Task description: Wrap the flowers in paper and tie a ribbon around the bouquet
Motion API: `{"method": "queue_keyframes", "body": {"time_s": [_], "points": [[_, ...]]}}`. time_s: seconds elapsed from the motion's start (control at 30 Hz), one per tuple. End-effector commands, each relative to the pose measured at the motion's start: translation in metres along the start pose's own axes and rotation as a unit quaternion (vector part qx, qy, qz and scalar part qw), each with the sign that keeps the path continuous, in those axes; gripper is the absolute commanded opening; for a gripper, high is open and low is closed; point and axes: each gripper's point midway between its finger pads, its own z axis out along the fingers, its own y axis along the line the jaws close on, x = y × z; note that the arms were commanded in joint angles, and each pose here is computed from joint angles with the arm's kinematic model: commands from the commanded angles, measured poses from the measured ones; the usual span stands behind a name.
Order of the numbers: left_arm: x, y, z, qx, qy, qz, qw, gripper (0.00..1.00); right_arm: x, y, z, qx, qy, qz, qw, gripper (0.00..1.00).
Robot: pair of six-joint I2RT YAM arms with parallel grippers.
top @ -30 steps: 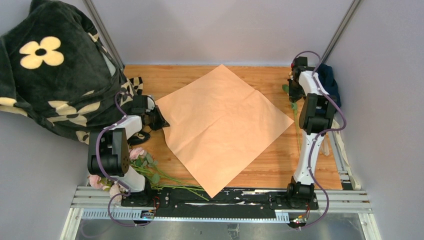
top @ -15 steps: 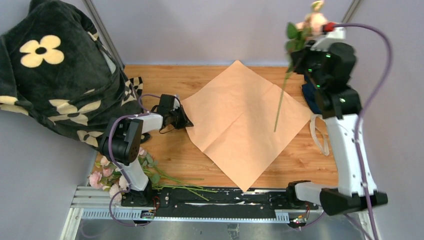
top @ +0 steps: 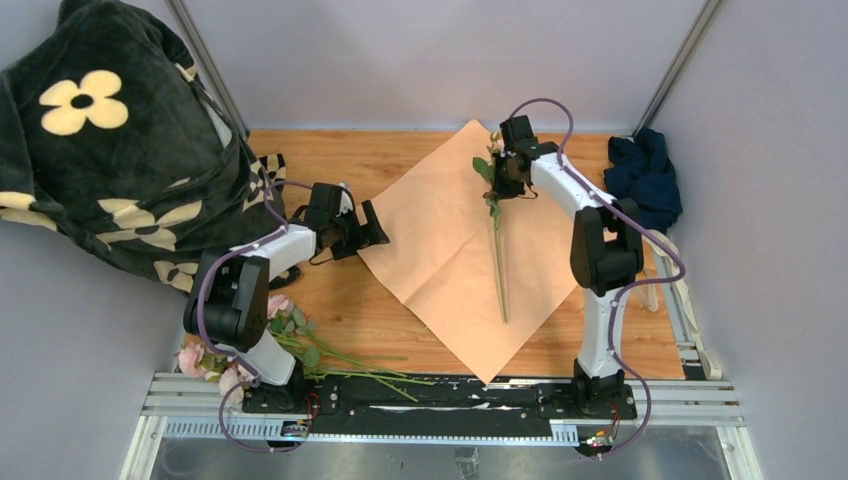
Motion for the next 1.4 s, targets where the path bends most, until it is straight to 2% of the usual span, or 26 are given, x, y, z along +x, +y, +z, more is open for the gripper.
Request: {"method": "queue_keyframes", "body": {"time_s": [0.0,0.03,0.1,0.17,0.2,0.27,0.3,0.33,0.4,0.47,0.53,0.63,0.8,0.9,1.13,1.37], "points": [[-0.04,-0.004,-0.071,-0.045,-0.048,0.126,0.99,1.0,-0.01,-0.006,0.0,0.065,0.022,-0.031,0.997,0.8],[-0.046,-0.009,-0.083,-0.041,-0.054,0.147,0.987,1.0,-0.01,-0.008,-0.004,0.083,0.026,-0.049,0.995,0.8],[-0.056,-0.025,-0.113,-0.008,-0.072,0.239,0.968,1.0,-0.014,-0.003,-0.019,0.112,0.013,-0.095,0.989,0.81],[-0.05,-0.033,-0.138,0.018,-0.052,0.337,0.94,1.0,-0.011,0.024,-0.048,0.112,-0.01,-0.161,0.981,0.78],[-0.049,-0.029,-0.15,0.008,-0.039,0.37,0.928,1.0,-0.003,0.034,-0.053,0.101,-0.01,-0.187,0.977,0.74],[-0.049,-0.011,-0.172,-0.038,-0.016,0.42,0.906,1.0,0.033,0.089,-0.069,0.0,-0.018,-0.263,0.965,0.55],[-0.049,-0.003,-0.181,-0.059,-0.011,0.434,0.899,1.0,0.062,0.148,-0.092,-0.127,-0.033,-0.304,0.944,0.48],[-0.047,0.007,-0.19,-0.081,-0.009,0.445,0.892,1.0,0.099,0.184,-0.107,-0.223,-0.029,-0.336,0.915,0.44],[-0.047,0.023,-0.206,-0.123,-0.023,0.448,0.885,1.0,0.179,0.239,-0.142,-0.382,-0.004,-0.382,0.842,0.42],[-0.046,0.038,-0.215,-0.157,-0.029,0.44,0.884,1.0,0.253,0.262,-0.163,-0.457,0.006,-0.438,0.775,0.42],[-0.044,0.049,-0.221,-0.182,-0.03,0.432,0.883,1.0,0.309,0.284,-0.177,-0.487,-0.02,-0.491,0.722,0.42],[-0.039,0.057,-0.222,-0.191,-0.029,0.418,0.887,1.0,0.363,0.298,-0.178,-0.496,-0.024,-0.535,0.684,0.42],[-0.029,0.064,-0.219,-0.185,-0.023,0.402,0.897,1.0,0.399,0.312,-0.169,-0.494,-0.043,-0.567,0.658,0.42],[-0.027,0.069,-0.218,-0.19,-0.018,0.396,0.898,1.0,0.41,0.318,-0.152,-0.476,-0.041,-0.58,0.66,0.43],[-0.025,0.072,-0.216,-0.187,-0.013,0.393,0.9,1.0,0.436,0.329,-0.127,-0.457,-0.024,-0.61,0.646,0.4],[-0.023,0.071,-0.214,-0.182,-0.01,0.395,0.9,1.0,0.444,0.325,-0.105,-0.418,-0.021,-0.627,0.656,0.27]]}}
